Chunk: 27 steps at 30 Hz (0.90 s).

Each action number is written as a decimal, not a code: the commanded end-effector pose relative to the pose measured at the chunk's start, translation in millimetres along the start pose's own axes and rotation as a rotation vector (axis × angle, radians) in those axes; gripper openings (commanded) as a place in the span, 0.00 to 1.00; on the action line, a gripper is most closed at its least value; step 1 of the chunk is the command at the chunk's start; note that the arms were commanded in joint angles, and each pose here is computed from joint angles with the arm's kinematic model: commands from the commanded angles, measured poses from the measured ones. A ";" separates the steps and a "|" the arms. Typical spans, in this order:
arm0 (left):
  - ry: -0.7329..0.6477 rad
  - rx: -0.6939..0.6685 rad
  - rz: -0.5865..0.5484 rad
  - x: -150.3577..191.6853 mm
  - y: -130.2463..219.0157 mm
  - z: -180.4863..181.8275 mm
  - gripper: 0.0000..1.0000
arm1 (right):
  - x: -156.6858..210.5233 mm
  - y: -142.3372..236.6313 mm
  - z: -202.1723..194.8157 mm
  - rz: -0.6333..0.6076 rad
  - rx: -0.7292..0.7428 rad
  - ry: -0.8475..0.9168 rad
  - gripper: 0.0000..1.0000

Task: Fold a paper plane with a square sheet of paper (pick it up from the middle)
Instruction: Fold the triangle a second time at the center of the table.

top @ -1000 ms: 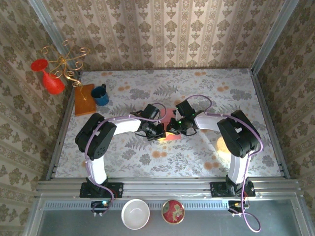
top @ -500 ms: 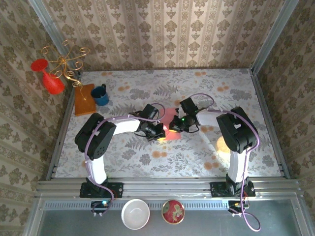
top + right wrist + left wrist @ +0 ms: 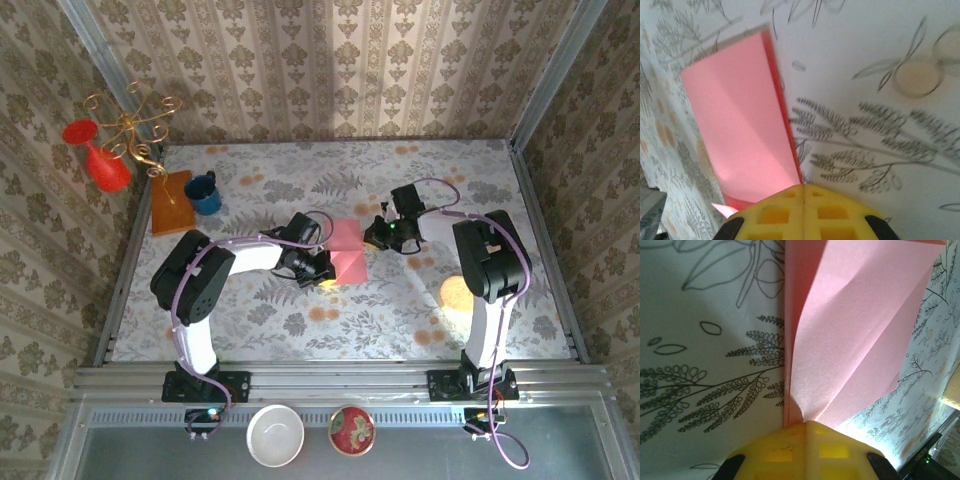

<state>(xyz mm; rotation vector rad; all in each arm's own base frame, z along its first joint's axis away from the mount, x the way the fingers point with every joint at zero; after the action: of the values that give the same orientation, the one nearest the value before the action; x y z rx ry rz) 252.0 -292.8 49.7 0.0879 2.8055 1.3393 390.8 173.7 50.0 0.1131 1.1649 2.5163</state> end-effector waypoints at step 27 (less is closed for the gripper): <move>0.077 -0.157 0.067 16.5 -4.7 35.5 0.00 | 86.6 -33.4 25.9 0.127 0.031 0.165 0.00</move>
<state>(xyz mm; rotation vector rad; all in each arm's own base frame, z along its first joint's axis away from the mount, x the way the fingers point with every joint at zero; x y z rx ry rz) 251.7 -291.3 51.0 0.0972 2.8015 1.3754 321.3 249.5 46.6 -0.0074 1.2416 2.6973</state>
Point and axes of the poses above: each hand's point on the last joint's axis, 136 mm out from that joint toward the fingers, its own y axis back along the fingers, its own z axis along the line the jaws close on, x = y × z, the point moved 4 cm from there along y, back along the fingers, and after that the axes turned 5 degrees about -y, right-handed, at the moved point
